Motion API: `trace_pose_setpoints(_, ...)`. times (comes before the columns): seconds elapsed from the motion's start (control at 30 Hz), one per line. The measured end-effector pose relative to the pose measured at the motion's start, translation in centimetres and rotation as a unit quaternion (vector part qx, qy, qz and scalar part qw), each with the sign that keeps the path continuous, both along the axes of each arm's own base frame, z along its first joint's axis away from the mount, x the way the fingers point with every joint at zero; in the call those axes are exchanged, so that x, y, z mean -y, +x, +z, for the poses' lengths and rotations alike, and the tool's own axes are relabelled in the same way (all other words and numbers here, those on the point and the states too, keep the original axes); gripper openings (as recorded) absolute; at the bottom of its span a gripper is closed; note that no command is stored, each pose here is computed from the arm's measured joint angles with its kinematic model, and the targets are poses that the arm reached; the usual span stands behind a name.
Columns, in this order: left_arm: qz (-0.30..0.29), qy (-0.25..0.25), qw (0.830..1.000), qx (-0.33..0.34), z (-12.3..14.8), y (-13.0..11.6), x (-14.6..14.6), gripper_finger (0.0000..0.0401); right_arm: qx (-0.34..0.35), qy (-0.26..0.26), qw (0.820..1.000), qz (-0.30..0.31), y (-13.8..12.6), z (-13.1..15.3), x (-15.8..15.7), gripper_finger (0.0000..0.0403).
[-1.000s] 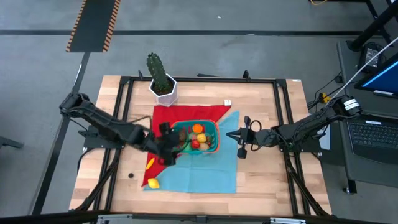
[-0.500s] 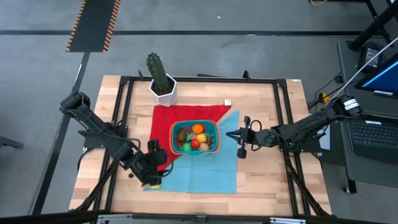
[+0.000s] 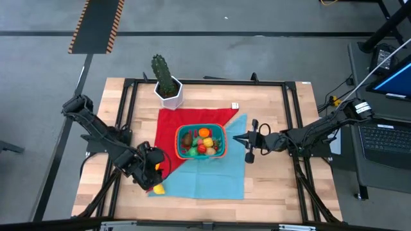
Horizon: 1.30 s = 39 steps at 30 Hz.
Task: Build produce basket
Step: Put the yellow corn into the blue basket
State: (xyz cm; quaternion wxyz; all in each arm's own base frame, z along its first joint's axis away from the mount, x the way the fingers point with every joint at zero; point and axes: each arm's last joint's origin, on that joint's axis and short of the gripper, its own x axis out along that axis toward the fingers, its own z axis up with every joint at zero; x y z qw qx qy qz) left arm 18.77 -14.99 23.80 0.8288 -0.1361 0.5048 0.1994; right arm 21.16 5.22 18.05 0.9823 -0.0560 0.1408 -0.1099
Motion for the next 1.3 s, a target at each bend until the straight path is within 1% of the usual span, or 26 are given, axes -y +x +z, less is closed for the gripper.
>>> trace_pose_setpoints(0.13, 0.005, -0.01, 1.0, 0.005, 0.0, -0.4, 0.5, 0.0289, -0.002, -0.005, 1.0, 0.001, 0.0, 0.0, 0.0, 0.0026)
trace_pose_setpoints(0.33, 0.054, -0.028, 0.998, 0.008, -0.6, -0.5, 1.3, 0.0289, -0.002, -0.005, 1.0, 0.001, 0.0, 0.0, 0.0, 0.0026)
trace_pose_setpoints(0.43, 0.061, -0.021, 0.998, -0.002, -1.4, -0.4, 1.8, 0.0289, -0.002, -0.005, 1.0, 0.001, 0.0, 0.0, 0.0, 0.0026)
trace_pose_setpoints(0.67, 0.057, 0.014, 0.997, -0.041, -3.9, 0.1, 2.9, 0.0289, -0.002, -0.005, 1.0, 0.001, 0.0, 0.0, 0.0, 0.0026)
trace_pose_setpoints(0.8, 0.056, 0.018, 0.996, -0.073, -5.1, 0.3, 3.3, 0.0289, -0.002, -0.005, 1.0, 0.001, 0.0, 0.0, 0.0, 0.0026)
trace_pose_setpoints(0.9, 0.055, 0.025, 0.995, -0.082, -5.7, 0.4, 3.5, 0.0288, -0.002, -0.005, 1.0, 0.001, 0.0, 0.0, 0.0, 0.0026)
trace_pose_setpoints(1.0, 0.052, 0.031, 0.995, -0.084, -6.0, 0.2, 3.8, 0.0281, -0.002, -0.005, 1.0, 0.001, 0.0, 0.0, 0.0, 0.0026)
trace_pose_setpoints(1.17, 0.065, 0.037, 0.994, -0.08, -6.0, -0.9, 4.4, 0.0259, -0.002, -0.005, 1.0, 0.001, 0.0, 0.0, 0.0, 0.0026)
trace_pose_setpoints(1.3, 0.096, 0.045, 0.991, -0.08, -6.1, -2.2, 4.8, 0.0238, -0.002, -0.005, 1.0, 0.001, 0.0, 0.0, 0.0, 0.0026)
